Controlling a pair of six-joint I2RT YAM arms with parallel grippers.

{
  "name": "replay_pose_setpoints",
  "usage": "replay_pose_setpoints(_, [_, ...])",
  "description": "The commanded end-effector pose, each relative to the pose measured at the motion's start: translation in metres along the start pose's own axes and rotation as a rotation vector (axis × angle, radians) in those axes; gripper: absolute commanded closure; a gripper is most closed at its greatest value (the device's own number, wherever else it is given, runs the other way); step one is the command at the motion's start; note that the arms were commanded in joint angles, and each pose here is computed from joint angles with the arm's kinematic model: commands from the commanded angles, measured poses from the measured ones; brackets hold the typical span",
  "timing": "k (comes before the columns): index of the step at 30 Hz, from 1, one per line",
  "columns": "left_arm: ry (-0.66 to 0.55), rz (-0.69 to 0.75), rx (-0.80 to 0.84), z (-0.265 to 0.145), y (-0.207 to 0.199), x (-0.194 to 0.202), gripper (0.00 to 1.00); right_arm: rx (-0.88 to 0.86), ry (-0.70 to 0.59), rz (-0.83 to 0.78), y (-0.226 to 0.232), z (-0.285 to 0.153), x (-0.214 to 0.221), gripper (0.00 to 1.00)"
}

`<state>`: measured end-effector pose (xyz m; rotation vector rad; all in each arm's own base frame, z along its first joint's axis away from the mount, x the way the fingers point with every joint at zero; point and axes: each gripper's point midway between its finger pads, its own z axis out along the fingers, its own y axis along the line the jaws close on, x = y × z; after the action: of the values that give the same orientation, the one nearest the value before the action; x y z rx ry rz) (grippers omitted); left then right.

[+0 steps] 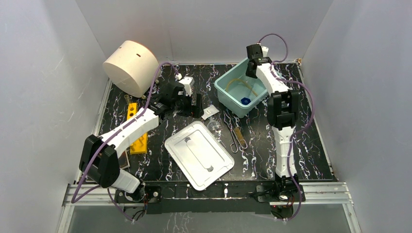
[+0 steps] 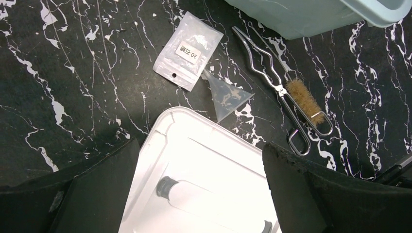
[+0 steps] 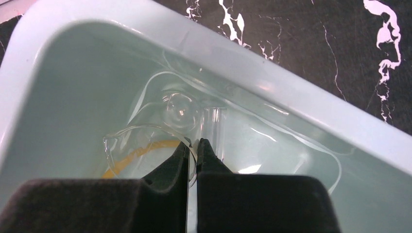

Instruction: Organize the chemistry lab equipment

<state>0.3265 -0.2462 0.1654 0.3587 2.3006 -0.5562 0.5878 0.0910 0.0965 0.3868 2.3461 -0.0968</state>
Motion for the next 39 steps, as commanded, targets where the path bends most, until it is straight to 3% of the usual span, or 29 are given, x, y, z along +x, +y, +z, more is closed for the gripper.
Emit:
replay_pose_setpoints(1, [-0.032,0.011,-0.021,-0.005,0.004,-0.016,0.02,0.005,-0.058,0.015,0.002,-0.005,-0.029,1.00])
replay_pose_setpoints(5, [-0.035,0.011,-0.027,-0.005,0.007,-0.017,0.02,0.015,-0.033,0.016,0.000,0.000,-0.023,1.00])
replay_pose_setpoints(11, [-0.035,0.008,-0.027,-0.007,0.007,-0.017,0.02,0.013,-0.013,0.032,-0.001,0.002,-0.019,0.75])
replay_pose_setpoints(20, [-0.049,0.004,-0.020,-0.011,0.006,-0.021,0.02,-0.015,-0.048,0.055,0.003,-0.018,-0.041,0.59])
replay_pose_setpoints(31, [-0.064,-0.047,-0.001,-0.020,0.000,-0.021,0.02,-0.057,-0.083,0.012,-0.003,-0.094,-0.050,0.45])
replay_pose_setpoints(39, [-0.068,-0.107,0.077,-0.023,-0.014,-0.018,0.02,-0.256,-0.151,-0.060,-0.003,-0.185,-0.043,0.34])
